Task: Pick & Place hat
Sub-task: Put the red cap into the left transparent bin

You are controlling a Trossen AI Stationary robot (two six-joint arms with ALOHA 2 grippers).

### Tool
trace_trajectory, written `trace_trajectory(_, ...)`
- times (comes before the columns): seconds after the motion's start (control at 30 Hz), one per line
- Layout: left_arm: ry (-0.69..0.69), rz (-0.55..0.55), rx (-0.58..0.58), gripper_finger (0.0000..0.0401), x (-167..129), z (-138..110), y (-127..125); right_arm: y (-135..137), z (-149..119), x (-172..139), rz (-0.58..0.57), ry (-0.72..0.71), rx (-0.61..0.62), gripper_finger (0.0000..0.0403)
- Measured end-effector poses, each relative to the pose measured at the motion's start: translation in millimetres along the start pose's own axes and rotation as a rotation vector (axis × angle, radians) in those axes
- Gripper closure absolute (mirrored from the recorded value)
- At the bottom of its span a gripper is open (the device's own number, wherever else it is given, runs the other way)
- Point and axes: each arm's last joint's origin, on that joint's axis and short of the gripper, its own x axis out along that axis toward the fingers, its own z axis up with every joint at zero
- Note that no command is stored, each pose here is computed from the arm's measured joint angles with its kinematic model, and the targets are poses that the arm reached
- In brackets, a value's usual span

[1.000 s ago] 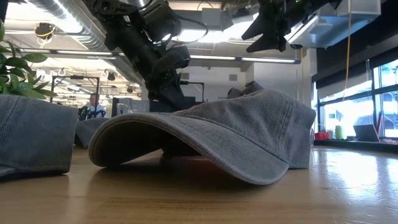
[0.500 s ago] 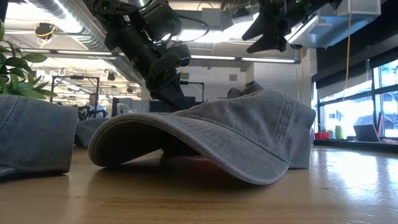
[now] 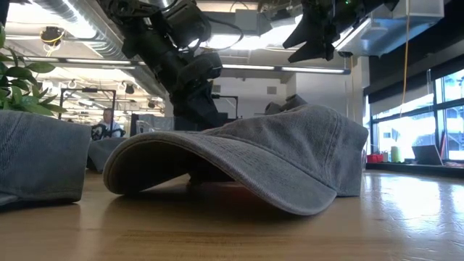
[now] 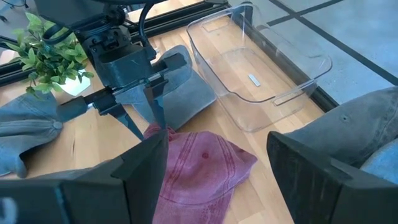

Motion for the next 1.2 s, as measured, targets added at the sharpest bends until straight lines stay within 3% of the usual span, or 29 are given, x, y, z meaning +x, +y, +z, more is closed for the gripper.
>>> trace_trajectory(0.53, 0.052, 0.045, 0.023, 0.0234, 30.7, -16.7, -7.7, -0.1, -0.5, 0.0, -0.001, 0.005, 0.0, 0.013)
trace_trajectory(0.67, 0.041, 0.042, 0.035, 0.027, 29.1, -15.1, -8.0, -0.1, -0.5, 0.0, -0.001, 0.005, -0.001, 0.013)
trace_trajectory(0.9, 0.011, 0.039, 0.028, 0.0381, 26.1, -5.8, -9.8, -0.2, -0.6, 0.0, -0.001, 0.006, -0.003, 0.013)
trace_trajectory(1.07, -0.077, 0.015, 0.032, 0.0391, 1.5, 23.3, -14.6, -0.4, -0.6, 0.0, -0.002, 0.007, -0.002, 0.013)
trace_trajectory(1.2, -0.116, 0.095, 0.07, 0.0395, -34.4, 44.3, -13.0, -0.4, -0.9, 0.0, -0.003, 0.01, -0.004, 0.013)
